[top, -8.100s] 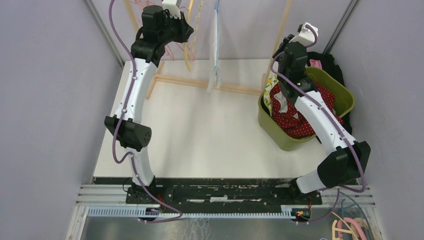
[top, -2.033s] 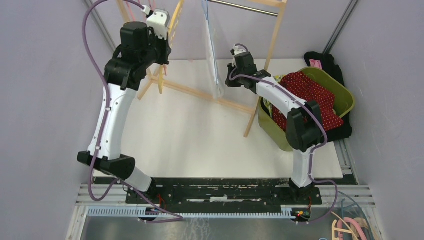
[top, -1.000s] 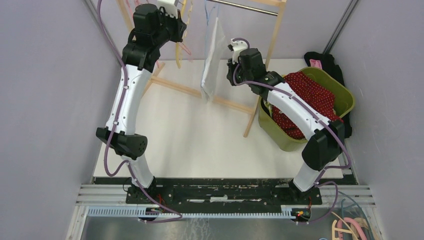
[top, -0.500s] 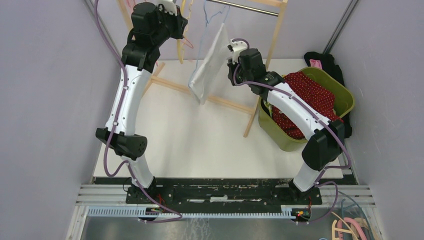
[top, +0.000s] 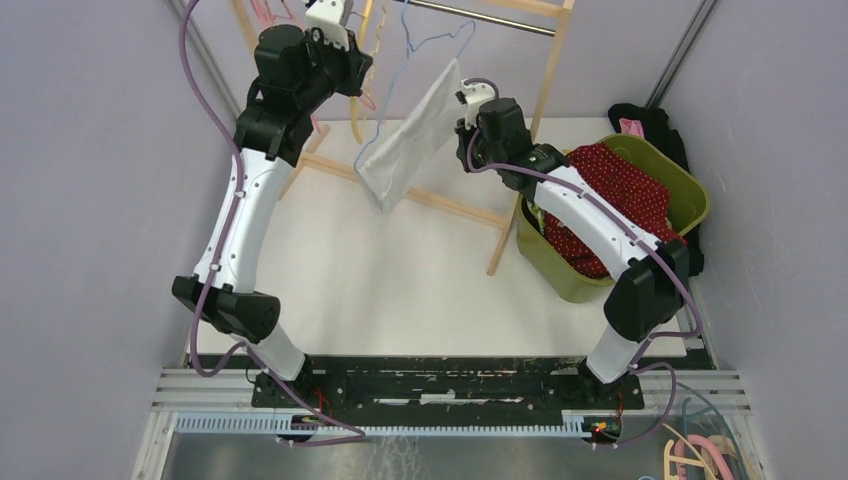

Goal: Remove the skirt from the hanger
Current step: Place the hanger at the clothesline.

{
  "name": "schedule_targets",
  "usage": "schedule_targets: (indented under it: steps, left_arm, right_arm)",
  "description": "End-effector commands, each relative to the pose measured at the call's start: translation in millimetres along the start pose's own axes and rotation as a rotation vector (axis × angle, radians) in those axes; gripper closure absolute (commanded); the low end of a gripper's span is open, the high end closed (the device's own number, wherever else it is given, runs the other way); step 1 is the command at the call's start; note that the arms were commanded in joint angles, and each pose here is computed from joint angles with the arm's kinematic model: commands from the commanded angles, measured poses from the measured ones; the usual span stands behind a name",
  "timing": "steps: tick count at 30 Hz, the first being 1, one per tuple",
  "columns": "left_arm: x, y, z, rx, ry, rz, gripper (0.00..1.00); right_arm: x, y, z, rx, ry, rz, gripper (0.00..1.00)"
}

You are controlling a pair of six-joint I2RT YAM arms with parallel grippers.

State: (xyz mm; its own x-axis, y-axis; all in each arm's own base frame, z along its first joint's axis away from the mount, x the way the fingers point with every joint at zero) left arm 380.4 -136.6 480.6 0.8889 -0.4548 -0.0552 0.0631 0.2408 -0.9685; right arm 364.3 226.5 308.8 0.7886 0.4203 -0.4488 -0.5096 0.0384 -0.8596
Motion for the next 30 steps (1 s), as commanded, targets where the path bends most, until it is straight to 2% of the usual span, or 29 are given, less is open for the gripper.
schedule_targets:
  steps: [1,8,21,24,30]
  left_arm:
    - [-33,-55,7,0.062,-0.051,-0.254,0.97]
    - [-18,-55,6,0.044,-0.022,-0.268,0.97]
    - [29,-41,18,0.047,-0.089,-0.195,0.97]
    - [40,-28,18,0.047,-0.089,-0.153,0.97]
    - [42,-15,15,0.071,-0.076,-0.112,0.97]
  right_arm:
    - [-12,-14,2,0.004,-0.003,-0.078,0.87]
    - [-14,-12,0,0.005,0.005,-0.080,0.87]
    - [-17,-14,-10,-0.003,0.051,-0.092,0.87]
    - [-18,-14,-11,-0.002,0.055,-0.093,0.87]
    - [-16,-13,-14,0.001,0.066,-0.090,0.87]
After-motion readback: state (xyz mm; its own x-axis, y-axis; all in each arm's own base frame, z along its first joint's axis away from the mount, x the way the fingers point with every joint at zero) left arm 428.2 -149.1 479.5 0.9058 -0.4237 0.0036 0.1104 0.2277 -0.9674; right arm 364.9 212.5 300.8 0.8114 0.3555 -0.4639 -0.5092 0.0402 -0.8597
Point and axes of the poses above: each gripper's point midway between its finger pads, its own x axis out along the fingers, its own z axis along the line the jaws close on, y = z × x, the point moved 9 cm from there along -x, back along the fingers, and after that the axes turned 12 degrees about x, right-handed, at the moved point
